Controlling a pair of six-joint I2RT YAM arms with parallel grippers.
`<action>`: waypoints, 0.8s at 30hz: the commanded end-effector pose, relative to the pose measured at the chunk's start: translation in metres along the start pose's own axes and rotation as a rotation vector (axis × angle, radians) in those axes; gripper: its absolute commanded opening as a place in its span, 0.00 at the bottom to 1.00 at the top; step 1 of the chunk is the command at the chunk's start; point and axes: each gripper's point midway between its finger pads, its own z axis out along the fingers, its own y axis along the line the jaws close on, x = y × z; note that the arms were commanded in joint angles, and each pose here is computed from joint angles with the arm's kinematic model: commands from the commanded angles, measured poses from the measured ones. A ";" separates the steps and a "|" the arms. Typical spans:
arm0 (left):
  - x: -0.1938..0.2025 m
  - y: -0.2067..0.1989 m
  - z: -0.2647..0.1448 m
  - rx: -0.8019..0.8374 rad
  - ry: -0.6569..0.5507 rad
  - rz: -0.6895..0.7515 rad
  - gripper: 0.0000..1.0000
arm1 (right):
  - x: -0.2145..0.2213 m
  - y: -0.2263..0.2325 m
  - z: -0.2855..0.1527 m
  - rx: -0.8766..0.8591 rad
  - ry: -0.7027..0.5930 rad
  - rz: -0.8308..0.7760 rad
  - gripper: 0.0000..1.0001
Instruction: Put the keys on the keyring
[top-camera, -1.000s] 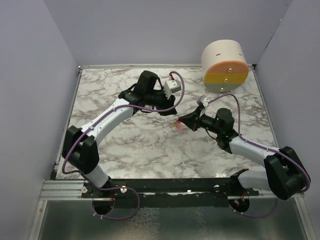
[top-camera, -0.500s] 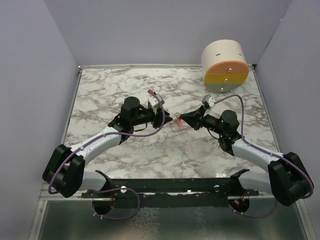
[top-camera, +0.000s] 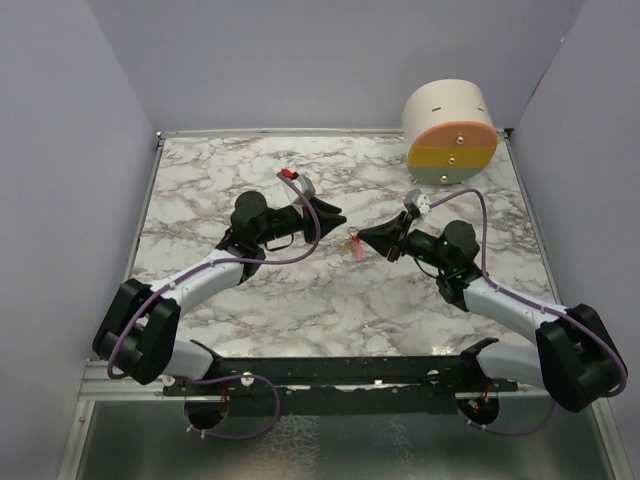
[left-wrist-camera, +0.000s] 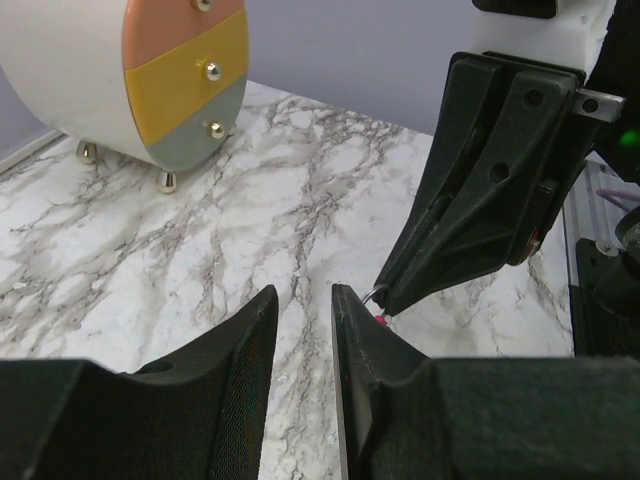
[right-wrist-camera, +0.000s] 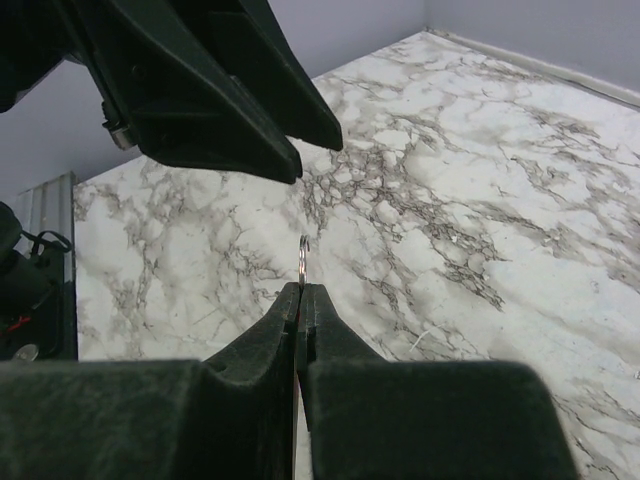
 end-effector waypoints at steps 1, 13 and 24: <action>-0.021 -0.006 -0.006 0.085 -0.079 0.003 0.30 | -0.026 0.005 0.002 -0.035 -0.070 -0.045 0.01; -0.038 -0.016 -0.013 0.192 -0.139 -0.013 0.30 | -0.066 0.009 0.016 -0.073 -0.119 -0.056 0.01; -0.062 -0.023 -0.028 0.297 -0.272 -0.039 0.31 | -0.083 0.014 0.023 -0.111 -0.133 -0.052 0.01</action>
